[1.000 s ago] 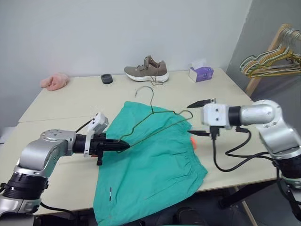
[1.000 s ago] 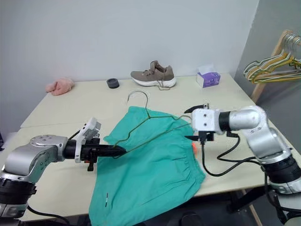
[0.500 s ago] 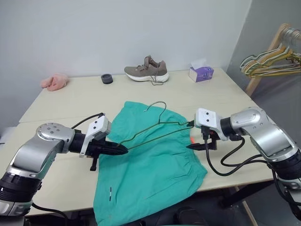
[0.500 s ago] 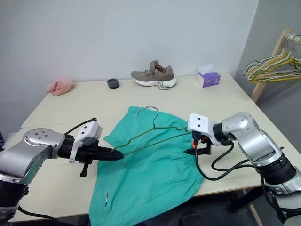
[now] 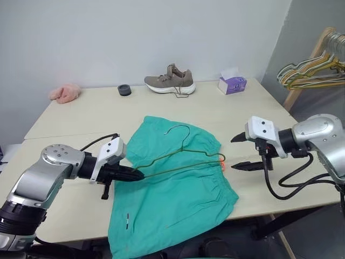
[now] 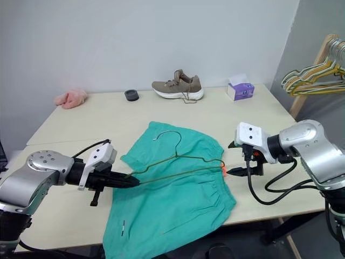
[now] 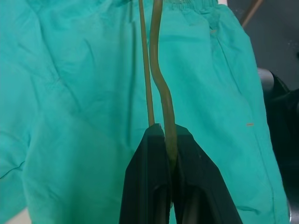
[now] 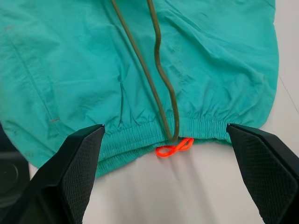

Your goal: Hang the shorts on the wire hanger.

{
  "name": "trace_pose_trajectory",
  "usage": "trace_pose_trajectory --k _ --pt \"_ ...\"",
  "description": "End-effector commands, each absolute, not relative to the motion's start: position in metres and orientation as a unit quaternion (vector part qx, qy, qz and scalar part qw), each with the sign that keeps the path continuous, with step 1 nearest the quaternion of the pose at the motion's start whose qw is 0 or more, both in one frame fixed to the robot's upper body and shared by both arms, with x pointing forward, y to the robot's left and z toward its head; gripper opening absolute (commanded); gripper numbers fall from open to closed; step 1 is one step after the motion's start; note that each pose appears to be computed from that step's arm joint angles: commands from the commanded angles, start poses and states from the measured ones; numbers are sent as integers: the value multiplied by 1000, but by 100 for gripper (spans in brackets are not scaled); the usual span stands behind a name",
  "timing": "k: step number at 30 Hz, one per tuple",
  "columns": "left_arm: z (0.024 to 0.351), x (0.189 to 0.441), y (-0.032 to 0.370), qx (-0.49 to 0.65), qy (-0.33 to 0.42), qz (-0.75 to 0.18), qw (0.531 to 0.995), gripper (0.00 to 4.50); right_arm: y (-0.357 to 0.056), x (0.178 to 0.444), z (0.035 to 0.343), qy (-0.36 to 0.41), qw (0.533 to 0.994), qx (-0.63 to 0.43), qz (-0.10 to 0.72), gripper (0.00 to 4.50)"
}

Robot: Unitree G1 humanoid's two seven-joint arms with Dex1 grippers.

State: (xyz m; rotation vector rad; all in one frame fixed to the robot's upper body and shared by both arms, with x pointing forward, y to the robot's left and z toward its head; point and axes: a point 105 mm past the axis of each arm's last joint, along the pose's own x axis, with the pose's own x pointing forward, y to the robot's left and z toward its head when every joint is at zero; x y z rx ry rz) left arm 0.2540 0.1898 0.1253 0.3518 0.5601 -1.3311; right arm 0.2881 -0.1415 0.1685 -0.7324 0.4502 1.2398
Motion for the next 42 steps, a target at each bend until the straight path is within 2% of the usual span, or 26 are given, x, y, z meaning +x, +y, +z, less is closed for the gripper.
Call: trace_pose_trajectory --k 1,9,13,20,22,29,32,39,42 --pt "141 252 179 154 232 -629 726 0 -128 296 157 199 724 -341 566 445" --pt "142 252 176 147 237 -630 725 0 -116 295 135 229 691 -332 600 445" --pt "141 252 176 149 238 -629 725 0 -113 289 133 239 678 -322 616 323" --pt "140 250 177 149 239 -632 722 0 -111 279 130 250 661 -318 632 71" --pt "139 249 176 148 239 -633 721 0 -110 276 129 253 657 -317 636 10" --pt "137 246 171 131 242 -638 719 0 -111 267 127 261 649 -310 644 2" --pt "134 256 173 138 236 -616 739 73 -113 263 127 266 646 -306 647 0" --pt "143 268 178 105 203 -586 777 288 -126 249 124 284 640 -290 652 0" --pt "149 274 185 90 190 -564 799 288 -133 244 122 295 645 -280 647 0"
